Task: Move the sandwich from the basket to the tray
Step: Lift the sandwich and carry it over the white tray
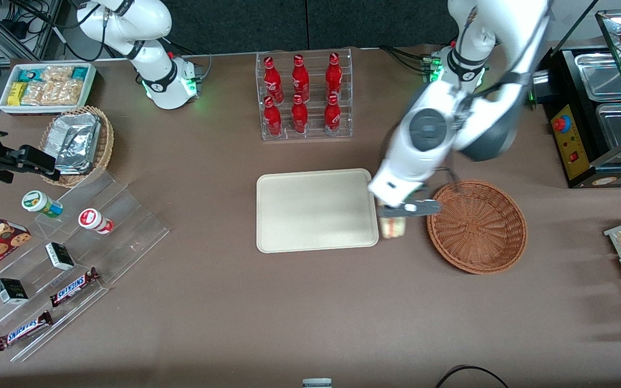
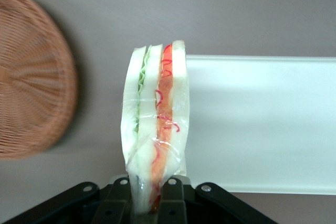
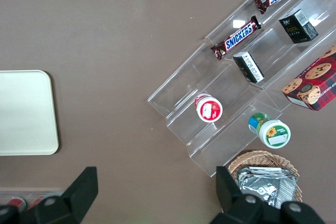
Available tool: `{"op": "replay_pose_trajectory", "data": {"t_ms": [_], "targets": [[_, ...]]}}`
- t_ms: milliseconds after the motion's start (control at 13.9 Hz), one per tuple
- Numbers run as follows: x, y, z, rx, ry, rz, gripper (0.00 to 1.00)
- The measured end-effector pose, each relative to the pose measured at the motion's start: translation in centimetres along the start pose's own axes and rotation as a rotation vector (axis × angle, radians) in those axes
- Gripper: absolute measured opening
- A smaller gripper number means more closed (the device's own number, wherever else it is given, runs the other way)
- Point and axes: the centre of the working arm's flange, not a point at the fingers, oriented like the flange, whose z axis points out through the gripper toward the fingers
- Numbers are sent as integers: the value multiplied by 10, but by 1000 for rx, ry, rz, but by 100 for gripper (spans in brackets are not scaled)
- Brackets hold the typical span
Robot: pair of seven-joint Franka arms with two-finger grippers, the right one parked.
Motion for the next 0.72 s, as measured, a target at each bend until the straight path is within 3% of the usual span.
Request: {"op": "replay_pose_trajectory", "data": {"t_ms": [216, 360, 577, 721], "targets": [[-14, 71, 43, 1, -36, 1, 16], [-18, 104, 62, -20, -34, 22, 16], [-27, 139, 69, -85, 36, 59, 16], [-36, 149, 81, -62, 55, 70, 16]]}}
